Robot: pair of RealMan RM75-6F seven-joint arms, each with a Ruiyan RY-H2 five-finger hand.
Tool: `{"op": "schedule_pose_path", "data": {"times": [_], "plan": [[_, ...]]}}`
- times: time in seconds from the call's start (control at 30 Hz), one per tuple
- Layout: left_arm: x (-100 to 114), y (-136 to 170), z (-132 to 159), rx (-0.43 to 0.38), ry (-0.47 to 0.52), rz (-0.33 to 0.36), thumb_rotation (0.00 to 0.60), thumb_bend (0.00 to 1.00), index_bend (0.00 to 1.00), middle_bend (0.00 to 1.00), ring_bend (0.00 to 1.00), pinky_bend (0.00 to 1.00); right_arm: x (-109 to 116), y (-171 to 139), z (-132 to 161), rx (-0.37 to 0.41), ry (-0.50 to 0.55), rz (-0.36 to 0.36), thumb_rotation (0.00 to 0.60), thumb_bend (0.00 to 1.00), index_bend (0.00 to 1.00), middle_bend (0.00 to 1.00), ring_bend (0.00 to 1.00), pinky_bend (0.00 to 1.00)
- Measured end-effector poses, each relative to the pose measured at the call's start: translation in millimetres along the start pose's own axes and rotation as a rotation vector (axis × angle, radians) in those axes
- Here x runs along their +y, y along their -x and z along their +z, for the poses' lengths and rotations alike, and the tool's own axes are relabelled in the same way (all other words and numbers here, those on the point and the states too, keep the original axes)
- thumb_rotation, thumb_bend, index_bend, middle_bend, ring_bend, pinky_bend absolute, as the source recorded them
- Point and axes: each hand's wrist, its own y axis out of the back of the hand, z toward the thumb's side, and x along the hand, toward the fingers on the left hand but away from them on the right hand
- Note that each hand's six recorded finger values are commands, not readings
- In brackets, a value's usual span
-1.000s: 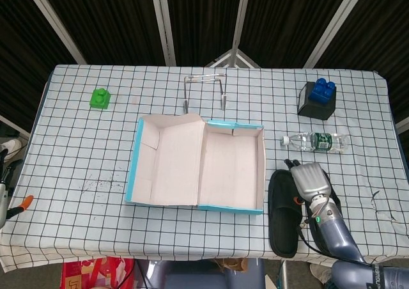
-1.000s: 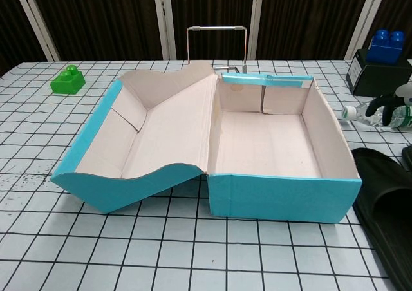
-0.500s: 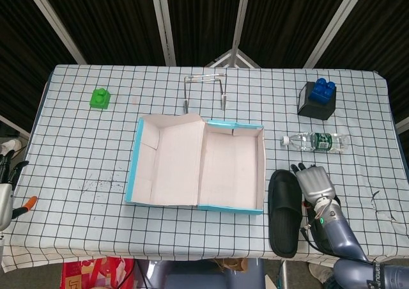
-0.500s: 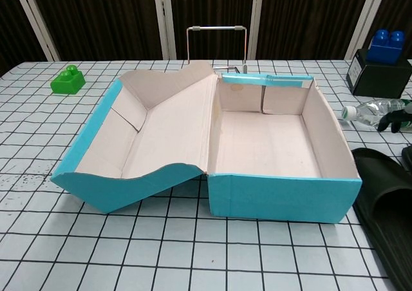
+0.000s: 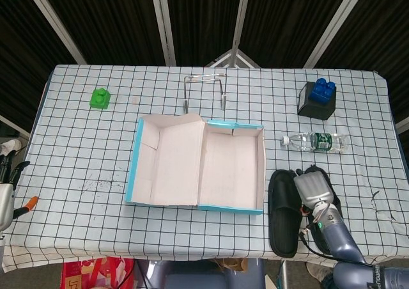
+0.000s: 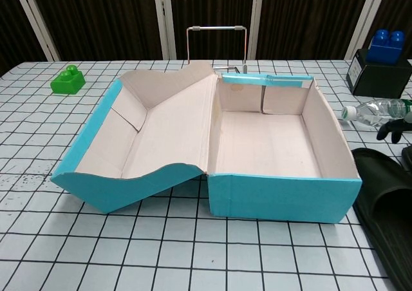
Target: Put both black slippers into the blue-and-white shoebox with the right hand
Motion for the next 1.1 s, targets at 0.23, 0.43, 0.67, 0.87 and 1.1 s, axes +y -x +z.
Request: {"op": "schedule_pose_path", "data": {"times": [0.23, 0.43, 0.67, 0.87, 1.1], "plan": [[0.8, -0.4, -1.4, 0.002, 0.005, 0.001, 0.600, 0.25, 0.21, 0.00, 0.00, 0.12, -4.2, 7.4, 11.1, 0.000, 0.019, 0.013, 0.600, 0.07, 0.15, 0.20, 1.00, 1.00], [0.1, -1.9, -3.2, 0.006, 0.008, -0.004, 0.600, 0.25, 0.21, 0.00, 0.00, 0.12, -3.7, 18.0, 14.7, -0.030, 0.068, 0.024, 0.600, 0.07, 0.15, 0.20, 1.00, 1.00], [-0.2, -2.6, -4.2, 0.008, 0.008, -0.006, 0.600, 0.25, 0.21, 0.00, 0.00, 0.12, -2.1, 28.1, 13.4, -0.064, 0.091, 0.028, 0.600, 0.07, 0.15, 0.20, 1.00, 1.00], [-0.6, -2.6, -3.9, 0.007, 0.007, -0.007, 0.600, 0.25, 0.21, 0.00, 0.00, 0.12, -3.8, 28.1, 10.8, -0.077, 0.099, 0.038, 0.600, 0.07, 0.15, 0.20, 1.00, 1.00], [0.4, -2.6, -5.1, 0.014, 0.004, -0.003, 0.600, 0.25, 0.21, 0.00, 0.00, 0.12, 9.1, 17.4, 6.8, -0.073, 0.065, 0.011, 0.600, 0.07, 0.15, 0.20, 1.00, 1.00]]}}
